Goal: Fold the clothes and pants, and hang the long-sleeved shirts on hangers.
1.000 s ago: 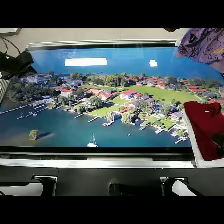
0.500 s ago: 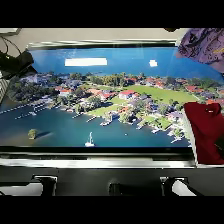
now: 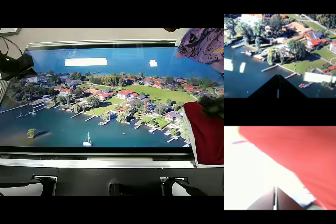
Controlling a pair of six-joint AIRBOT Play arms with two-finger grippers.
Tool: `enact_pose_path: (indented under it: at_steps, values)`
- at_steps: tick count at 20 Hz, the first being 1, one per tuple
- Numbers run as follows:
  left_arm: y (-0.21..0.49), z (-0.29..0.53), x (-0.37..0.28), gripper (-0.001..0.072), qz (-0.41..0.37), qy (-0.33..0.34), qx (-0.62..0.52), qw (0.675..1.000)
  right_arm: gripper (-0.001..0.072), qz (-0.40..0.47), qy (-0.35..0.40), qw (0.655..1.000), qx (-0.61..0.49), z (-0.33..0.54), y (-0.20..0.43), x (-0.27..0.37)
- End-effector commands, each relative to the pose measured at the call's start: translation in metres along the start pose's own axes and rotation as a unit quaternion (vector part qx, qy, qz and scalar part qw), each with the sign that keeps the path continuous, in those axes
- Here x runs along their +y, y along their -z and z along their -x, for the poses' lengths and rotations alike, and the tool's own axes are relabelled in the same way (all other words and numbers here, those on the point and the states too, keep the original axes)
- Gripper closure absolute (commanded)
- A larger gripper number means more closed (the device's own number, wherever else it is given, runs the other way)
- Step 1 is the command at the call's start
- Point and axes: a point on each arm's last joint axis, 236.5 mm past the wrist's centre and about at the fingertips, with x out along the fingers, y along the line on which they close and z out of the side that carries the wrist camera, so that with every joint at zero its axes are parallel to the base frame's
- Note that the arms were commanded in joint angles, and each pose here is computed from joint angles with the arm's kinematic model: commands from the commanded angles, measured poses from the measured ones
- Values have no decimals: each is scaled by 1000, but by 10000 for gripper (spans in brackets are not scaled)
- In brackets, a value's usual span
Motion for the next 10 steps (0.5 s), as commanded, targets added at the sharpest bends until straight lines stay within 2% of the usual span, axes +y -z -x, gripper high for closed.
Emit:
enact_pose_path:
  at_steps: [1, 5, 8, 10]
  values:
    - [21, 12, 14, 693, -26, -26, 10, 999, 687, 172, -154, 972, -30, 35, 43, 163]
    - [71, 18, 22, 693, -48, -23, -1, 999, 687, 335, -203, 920, -31, 61, 142, 253]
    - [96, 20, 30, 693, -49, -23, -18, 998, 687, 391, -217, 893, -43, 75, 180, 278]
    - [102, 22, 34, 692, -50, -30, -22, 998, 687, 400, -219, 889, -43, 77, 187, 281]
